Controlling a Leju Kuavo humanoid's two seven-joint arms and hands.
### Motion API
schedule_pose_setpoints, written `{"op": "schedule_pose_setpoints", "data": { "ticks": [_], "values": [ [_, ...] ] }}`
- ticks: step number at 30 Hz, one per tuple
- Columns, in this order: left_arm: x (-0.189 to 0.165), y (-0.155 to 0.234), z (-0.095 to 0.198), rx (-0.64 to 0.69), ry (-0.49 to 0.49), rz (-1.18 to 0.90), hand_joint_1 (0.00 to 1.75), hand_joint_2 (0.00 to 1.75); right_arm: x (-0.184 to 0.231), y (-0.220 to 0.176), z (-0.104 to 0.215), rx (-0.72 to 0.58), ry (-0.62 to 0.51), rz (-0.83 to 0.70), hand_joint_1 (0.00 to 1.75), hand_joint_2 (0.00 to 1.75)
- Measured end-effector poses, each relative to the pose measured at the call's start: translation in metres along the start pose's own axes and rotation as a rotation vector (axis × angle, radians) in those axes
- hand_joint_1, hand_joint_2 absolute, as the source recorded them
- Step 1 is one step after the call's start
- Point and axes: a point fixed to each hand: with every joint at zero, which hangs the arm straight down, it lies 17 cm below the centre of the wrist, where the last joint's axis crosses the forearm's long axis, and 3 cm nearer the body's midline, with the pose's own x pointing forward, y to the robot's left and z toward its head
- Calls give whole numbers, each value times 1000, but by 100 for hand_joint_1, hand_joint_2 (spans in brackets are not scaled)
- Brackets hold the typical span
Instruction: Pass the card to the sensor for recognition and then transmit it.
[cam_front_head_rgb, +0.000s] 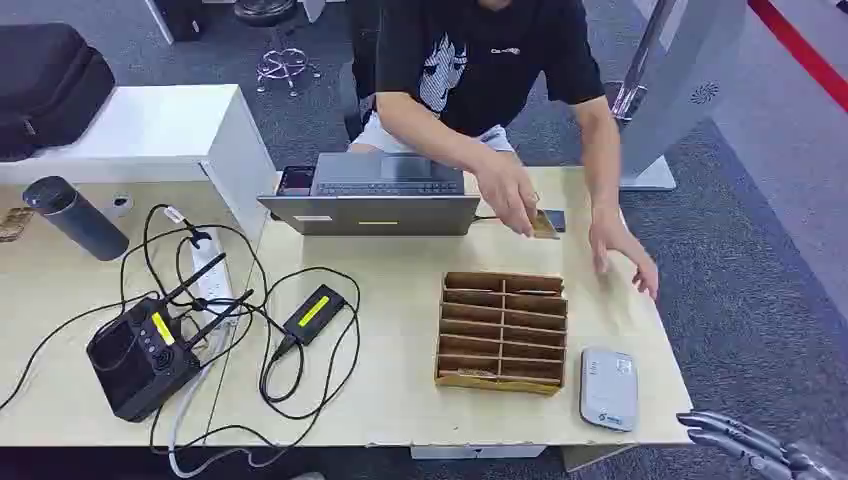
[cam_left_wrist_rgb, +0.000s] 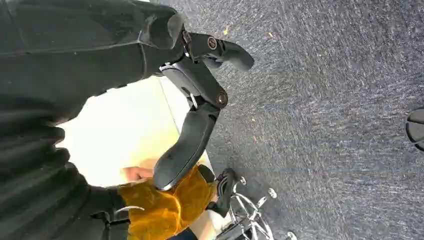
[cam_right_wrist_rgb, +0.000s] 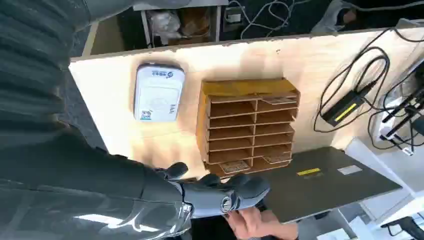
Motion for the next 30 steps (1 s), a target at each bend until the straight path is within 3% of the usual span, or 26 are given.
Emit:
{"op": "schedule_pose_setpoints", "data": {
  "ticks": [7, 12, 17, 26, 30],
  "values": [
    [0, -1, 0, -1, 1, 1, 0, 175, -7, -10, -5, -28, 17, 35, 0, 175],
    [2, -7, 0, -10, 1, 9, 0, 175, -45, -59, -27, -277, 132, 239, 0, 175],
    [3, -11, 1, -9, 2, 0, 0, 175, -47, -91, -68, -503, 117, 375, 0, 175],
    [4, -10, 1, -7, 4, -52, 0, 175, -60, -113, -159, -520, 126, 546, 0, 175],
    [8, -7, 3, 2, -4, -99, 0, 175, -56, -138, -211, -631, 150, 787, 0, 175]
  ]
}}
